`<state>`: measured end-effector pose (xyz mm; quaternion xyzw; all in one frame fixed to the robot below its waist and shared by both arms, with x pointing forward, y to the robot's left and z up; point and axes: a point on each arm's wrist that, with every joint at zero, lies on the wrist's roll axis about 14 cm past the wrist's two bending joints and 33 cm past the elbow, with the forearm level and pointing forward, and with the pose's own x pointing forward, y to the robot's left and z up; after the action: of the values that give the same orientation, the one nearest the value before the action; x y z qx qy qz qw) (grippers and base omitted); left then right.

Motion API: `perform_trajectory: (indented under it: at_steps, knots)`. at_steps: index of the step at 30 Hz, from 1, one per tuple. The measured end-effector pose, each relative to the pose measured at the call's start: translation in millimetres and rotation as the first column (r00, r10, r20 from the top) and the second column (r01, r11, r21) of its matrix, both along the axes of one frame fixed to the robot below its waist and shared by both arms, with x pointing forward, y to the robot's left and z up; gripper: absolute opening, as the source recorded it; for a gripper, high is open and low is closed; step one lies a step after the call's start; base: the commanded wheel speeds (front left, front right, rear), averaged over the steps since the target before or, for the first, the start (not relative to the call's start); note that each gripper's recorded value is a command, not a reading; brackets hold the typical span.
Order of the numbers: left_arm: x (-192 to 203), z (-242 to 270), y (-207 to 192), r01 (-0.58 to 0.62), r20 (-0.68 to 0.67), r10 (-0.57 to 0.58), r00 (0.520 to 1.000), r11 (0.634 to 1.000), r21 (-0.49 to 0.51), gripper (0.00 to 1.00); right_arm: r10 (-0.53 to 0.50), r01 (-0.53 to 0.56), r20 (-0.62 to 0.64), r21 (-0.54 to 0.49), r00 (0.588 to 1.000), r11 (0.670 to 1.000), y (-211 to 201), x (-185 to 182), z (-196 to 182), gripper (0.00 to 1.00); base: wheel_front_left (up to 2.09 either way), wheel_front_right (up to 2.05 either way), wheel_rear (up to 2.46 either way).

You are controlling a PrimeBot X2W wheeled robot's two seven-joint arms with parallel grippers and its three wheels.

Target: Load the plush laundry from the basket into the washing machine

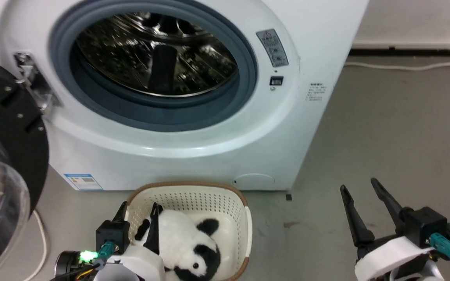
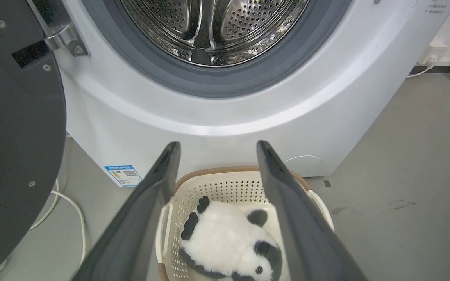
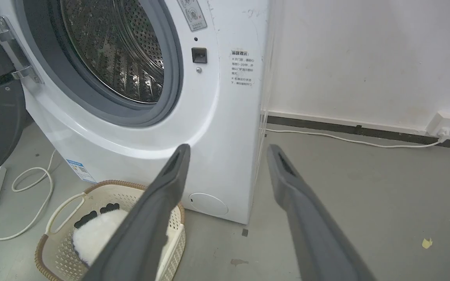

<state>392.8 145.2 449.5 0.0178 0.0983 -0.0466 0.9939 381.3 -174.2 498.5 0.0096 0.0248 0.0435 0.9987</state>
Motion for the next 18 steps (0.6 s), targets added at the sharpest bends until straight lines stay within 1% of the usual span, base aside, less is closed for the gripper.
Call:
perform_trajectory:
  at_steps: [11,15,18]
  knots:
    - [21,-48,-11,0.052,-0.123,-0.051,0.991,0.999,0.003,1.0,-0.037,0.038,-0.037,0.031,0.999,0.999,-11,11,-18,1.0,0.0,0.0,0.0]
    - [23,-74,-17,0.083,-0.21,-0.08,0.974,0.996,0.008,1.0,-0.049,0.051,-0.053,0.041,0.997,0.998,-15,14,-26,1.0,0.0,0.0,0.0]
    - [23,-95,-19,0.102,-0.288,-0.099,0.952,0.995,-0.004,1.0,-0.056,0.059,-0.064,0.049,0.996,0.997,-17,16,-31,1.0,0.0,0.0,0.0]
